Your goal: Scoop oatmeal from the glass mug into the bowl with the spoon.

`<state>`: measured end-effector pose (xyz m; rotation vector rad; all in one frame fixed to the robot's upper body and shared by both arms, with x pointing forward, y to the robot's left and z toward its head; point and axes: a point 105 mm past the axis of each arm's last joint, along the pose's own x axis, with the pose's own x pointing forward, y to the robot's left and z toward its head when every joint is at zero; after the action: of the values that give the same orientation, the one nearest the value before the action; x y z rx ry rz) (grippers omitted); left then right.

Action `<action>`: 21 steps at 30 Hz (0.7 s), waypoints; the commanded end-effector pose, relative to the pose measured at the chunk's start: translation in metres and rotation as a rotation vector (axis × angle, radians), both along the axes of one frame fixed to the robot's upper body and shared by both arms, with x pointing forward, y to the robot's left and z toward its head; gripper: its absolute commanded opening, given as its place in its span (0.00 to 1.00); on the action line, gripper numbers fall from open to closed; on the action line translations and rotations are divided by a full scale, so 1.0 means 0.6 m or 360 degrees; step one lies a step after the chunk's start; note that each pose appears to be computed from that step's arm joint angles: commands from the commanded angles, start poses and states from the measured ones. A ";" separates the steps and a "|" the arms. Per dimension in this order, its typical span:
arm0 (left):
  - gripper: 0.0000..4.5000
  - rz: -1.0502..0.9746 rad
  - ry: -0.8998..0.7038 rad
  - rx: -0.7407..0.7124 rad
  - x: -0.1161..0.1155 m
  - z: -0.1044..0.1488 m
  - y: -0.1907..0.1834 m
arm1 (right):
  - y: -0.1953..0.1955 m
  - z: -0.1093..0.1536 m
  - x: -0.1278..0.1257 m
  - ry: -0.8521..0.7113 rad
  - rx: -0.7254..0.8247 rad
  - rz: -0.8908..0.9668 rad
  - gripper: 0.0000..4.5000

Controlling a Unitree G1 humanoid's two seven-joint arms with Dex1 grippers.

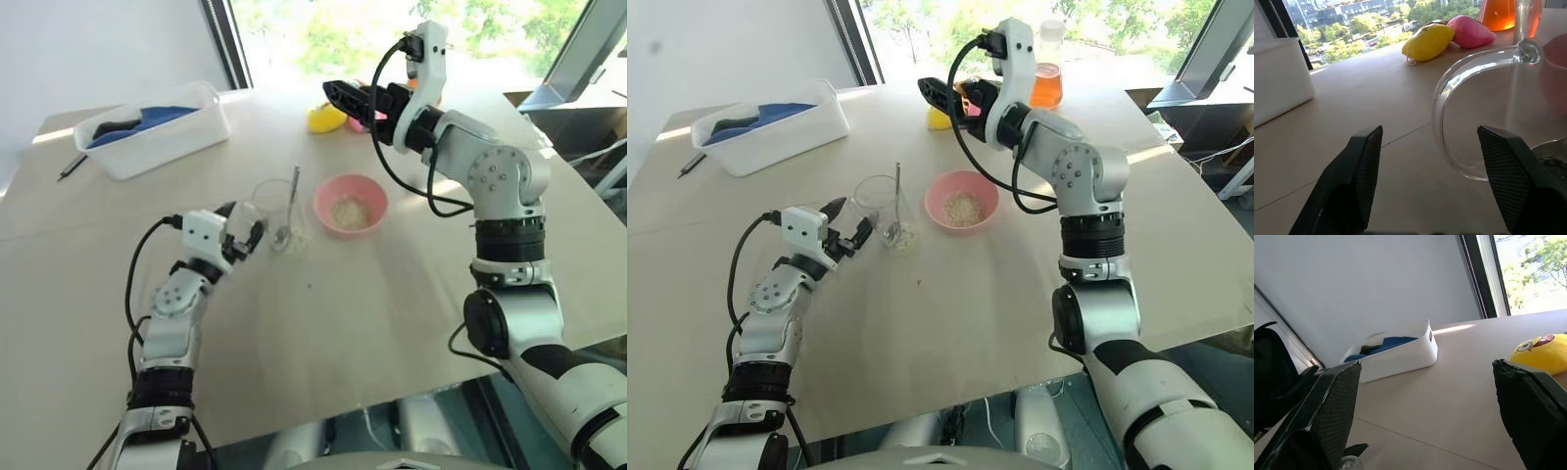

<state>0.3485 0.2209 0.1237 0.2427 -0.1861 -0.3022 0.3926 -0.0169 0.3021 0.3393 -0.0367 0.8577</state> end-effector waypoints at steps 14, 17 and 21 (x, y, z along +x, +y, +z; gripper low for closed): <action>0.71 -0.0075 -0.0057 0.0056 -0.110 0.076 0.005 | -0.088 -0.017 -0.037 -0.0143 0.0002 -0.0041 0.96; 0.71 -0.0060 0.0010 0.0063 -0.146 0.069 0.004 | -0.125 -0.080 -0.070 -0.0246 -0.0231 -0.0049 0.96; 0.71 0.0001 0.0089 -0.0022 -0.183 0.048 -0.004 | -0.172 -0.164 -0.115 -0.0183 -0.0386 -0.0031 0.96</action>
<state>0.2439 0.2241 0.1388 0.2209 -0.0822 -0.3098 0.3353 -0.1237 0.1860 0.1172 0.0497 0.7977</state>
